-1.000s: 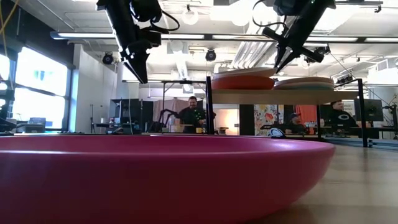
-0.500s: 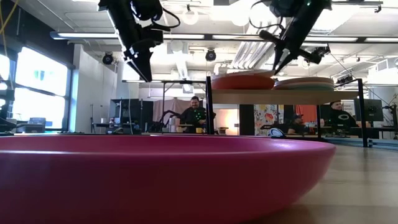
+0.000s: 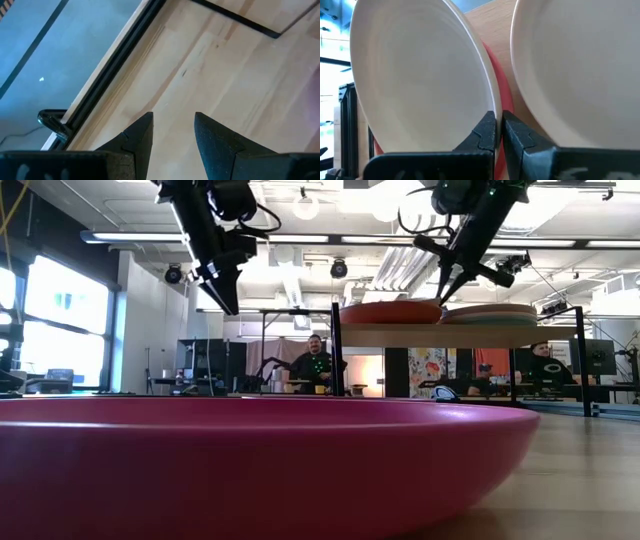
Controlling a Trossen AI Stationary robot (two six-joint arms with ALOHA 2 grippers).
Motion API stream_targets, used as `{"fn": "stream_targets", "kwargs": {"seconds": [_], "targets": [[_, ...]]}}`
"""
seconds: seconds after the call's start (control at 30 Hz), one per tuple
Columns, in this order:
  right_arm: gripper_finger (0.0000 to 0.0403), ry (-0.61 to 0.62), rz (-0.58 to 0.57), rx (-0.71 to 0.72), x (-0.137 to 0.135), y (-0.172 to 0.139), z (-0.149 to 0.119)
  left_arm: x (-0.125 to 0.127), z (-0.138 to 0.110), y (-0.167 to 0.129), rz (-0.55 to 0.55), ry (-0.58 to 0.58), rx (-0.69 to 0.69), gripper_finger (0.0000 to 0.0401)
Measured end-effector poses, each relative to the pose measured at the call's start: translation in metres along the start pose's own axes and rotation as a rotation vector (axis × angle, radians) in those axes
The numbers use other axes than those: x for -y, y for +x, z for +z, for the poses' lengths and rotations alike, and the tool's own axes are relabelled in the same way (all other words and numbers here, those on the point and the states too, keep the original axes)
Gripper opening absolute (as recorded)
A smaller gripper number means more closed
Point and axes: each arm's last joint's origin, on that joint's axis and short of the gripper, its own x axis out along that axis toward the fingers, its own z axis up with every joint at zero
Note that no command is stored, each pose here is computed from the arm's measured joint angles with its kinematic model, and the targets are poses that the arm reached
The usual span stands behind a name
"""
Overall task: Place and stack plates onto a shelf
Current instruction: Stack the white plate on top of the orange plate on the shelf
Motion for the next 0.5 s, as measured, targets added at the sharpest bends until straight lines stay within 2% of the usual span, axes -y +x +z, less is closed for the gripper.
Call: {"fn": "stream_targets", "kwargs": {"seconds": [0.5], "targets": [[0.0000,-0.024,0.014,-0.024,-0.0004,-0.0001,-0.0008,-0.0082,-0.0014,0.0016,0.014,-0.016,-0.013,0.0133]]}}
